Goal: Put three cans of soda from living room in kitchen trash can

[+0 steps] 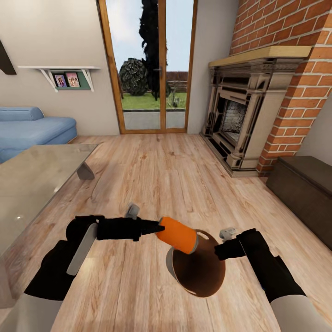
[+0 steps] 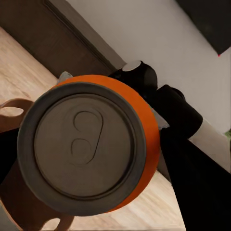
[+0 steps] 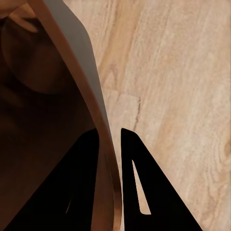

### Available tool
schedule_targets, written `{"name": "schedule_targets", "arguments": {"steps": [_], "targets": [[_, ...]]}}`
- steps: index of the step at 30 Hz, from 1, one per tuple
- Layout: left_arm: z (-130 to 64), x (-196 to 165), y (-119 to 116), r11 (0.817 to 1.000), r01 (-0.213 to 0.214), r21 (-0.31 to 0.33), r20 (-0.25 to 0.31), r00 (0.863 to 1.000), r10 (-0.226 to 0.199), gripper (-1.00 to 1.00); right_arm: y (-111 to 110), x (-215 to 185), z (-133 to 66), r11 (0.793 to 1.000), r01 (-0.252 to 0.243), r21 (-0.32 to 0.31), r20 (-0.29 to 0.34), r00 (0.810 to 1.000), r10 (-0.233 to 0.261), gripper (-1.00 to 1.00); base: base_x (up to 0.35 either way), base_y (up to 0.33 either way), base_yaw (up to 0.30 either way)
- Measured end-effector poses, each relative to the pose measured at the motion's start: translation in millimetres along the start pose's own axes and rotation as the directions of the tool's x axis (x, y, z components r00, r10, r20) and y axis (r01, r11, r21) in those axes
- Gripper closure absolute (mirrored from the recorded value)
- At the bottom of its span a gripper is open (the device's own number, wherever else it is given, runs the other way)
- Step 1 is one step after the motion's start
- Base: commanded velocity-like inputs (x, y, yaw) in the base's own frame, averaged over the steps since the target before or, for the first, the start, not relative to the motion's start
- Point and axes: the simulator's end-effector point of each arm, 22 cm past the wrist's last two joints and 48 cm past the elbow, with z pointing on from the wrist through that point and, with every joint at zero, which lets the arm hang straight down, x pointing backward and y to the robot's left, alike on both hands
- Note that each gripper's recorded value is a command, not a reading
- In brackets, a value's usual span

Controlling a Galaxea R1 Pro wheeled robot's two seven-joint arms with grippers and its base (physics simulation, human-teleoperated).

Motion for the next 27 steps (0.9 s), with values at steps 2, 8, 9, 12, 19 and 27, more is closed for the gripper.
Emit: {"name": "schedule_targets", "arguments": {"steps": [2, 8, 9, 12, 19, 27], "targets": [[2.5, 3, 3, 1.0, 0.006, -0.006, -0.007, 1.0, -0.006, 1.0, 2, 0, 0.5, 1.0, 0.004, -0.001, -0.001, 1.0, -0.004, 1.0, 0.0, 0.0, 0.0], [18.9, 19, 10, 0.999, -0.007, -0.041, -0.052, 0.999, 0.005, 1.0, 10, -2, 2.3, 1.0, 0.012, -0.011, 0.001, 1.0, -0.012, 1.0, 0.0, 0.0, 0.0], [19.0, 19, 10, 0.999, -0.007, -0.041, -0.052, 0.999, 0.005, 1.0, 11, -2, 2.3, 1.0, 0.01, -0.015, 0.001, 1.0, -0.01, 1.0, 0.0, 0.0, 0.0], [38.6, 29, 13, 0.997, -0.02, -0.075, -0.082, 0.997, 0.013, 1.0, 19, -5, 4.0, 1.0, 0.022, -0.019, 0.004, 1.0, -0.022, 1.0, 0.0, 0.0, 0.0], [63.2, 48, 16, 0.991, -0.056, -0.123, -0.141, 0.989, 0.038, 1.0, 31, -10, 5.7, 0.999, 0.03, -0.033, 0.011, 1.0, -0.03, 1.0, 0.0, 0.0, 0.0], [84.6, 76, 41, 0.95, -0.145, -0.276, -0.234, 0.969, 0.08, 1.0, 31, -11, 7.5, 0.998, 0.064, 0.015, -0.002, 0.998, -0.064, 1.0, 0.0, 0.0, 0.0]]}}
